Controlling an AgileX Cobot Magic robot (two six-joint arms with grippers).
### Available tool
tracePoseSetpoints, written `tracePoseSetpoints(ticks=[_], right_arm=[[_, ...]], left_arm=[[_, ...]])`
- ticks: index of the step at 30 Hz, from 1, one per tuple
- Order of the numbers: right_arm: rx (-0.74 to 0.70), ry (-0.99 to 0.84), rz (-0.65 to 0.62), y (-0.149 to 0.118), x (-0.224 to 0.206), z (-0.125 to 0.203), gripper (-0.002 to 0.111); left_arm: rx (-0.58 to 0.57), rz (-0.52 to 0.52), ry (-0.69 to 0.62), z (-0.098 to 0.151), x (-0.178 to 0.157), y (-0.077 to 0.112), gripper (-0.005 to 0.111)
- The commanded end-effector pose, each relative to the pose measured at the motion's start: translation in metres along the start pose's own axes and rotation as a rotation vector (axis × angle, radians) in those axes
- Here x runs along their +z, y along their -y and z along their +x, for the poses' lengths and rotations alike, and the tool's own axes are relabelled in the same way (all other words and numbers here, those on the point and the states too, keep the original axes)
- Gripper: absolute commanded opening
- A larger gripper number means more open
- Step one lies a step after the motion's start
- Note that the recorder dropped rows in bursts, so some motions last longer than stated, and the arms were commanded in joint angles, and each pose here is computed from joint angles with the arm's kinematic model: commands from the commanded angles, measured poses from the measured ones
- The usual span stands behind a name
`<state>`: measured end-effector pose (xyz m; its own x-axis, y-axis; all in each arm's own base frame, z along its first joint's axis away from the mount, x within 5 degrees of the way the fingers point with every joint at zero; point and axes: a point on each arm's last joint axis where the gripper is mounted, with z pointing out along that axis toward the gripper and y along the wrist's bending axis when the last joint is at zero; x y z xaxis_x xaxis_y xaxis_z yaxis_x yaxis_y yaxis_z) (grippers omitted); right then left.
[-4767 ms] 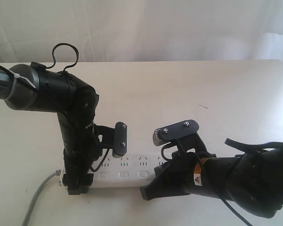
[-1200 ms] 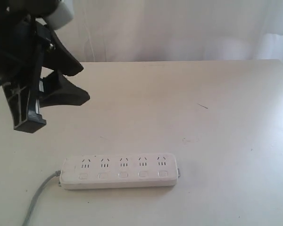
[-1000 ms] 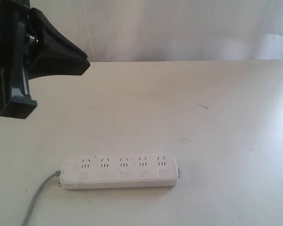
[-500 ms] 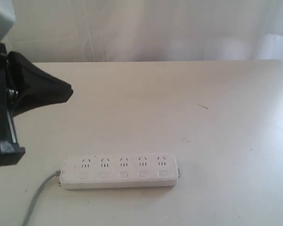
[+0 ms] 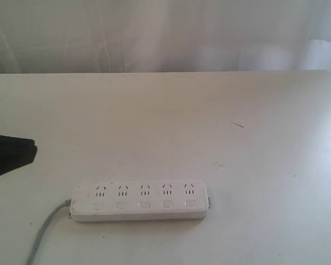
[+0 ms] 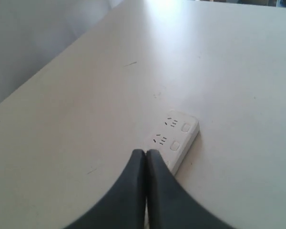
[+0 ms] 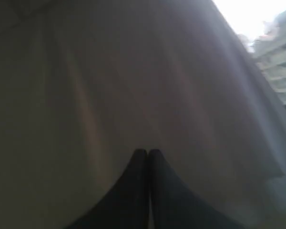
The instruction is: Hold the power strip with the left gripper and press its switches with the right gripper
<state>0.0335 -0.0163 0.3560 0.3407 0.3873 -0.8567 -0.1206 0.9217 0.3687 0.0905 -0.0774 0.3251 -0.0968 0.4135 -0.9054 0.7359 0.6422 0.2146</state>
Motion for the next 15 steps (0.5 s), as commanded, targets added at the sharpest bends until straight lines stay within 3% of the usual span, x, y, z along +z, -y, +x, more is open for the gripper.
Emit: tracePoseSetpoints(ticks=[1, 3, 15], right_arm=[[-0.320, -0.071, -0.301, -0.021, -0.004, 0.025, 0.000], [-0.364, -0.112, -0.335, -0.019, -0.008, 0.040, 0.000], [-0.380, -0.278, -0.239, 0.021, -0.030, 0.126, 0.000]], left_arm=[[-0.042, -0.001, 0.066, 0.000, -0.012, 0.004, 0.000], [-0.047, 0.001, 0.080, 0.000, -0.016, 0.005, 0.000], [-0.065, 0.032, 0.067, 0.002, -0.016, 0.009, 0.000]])
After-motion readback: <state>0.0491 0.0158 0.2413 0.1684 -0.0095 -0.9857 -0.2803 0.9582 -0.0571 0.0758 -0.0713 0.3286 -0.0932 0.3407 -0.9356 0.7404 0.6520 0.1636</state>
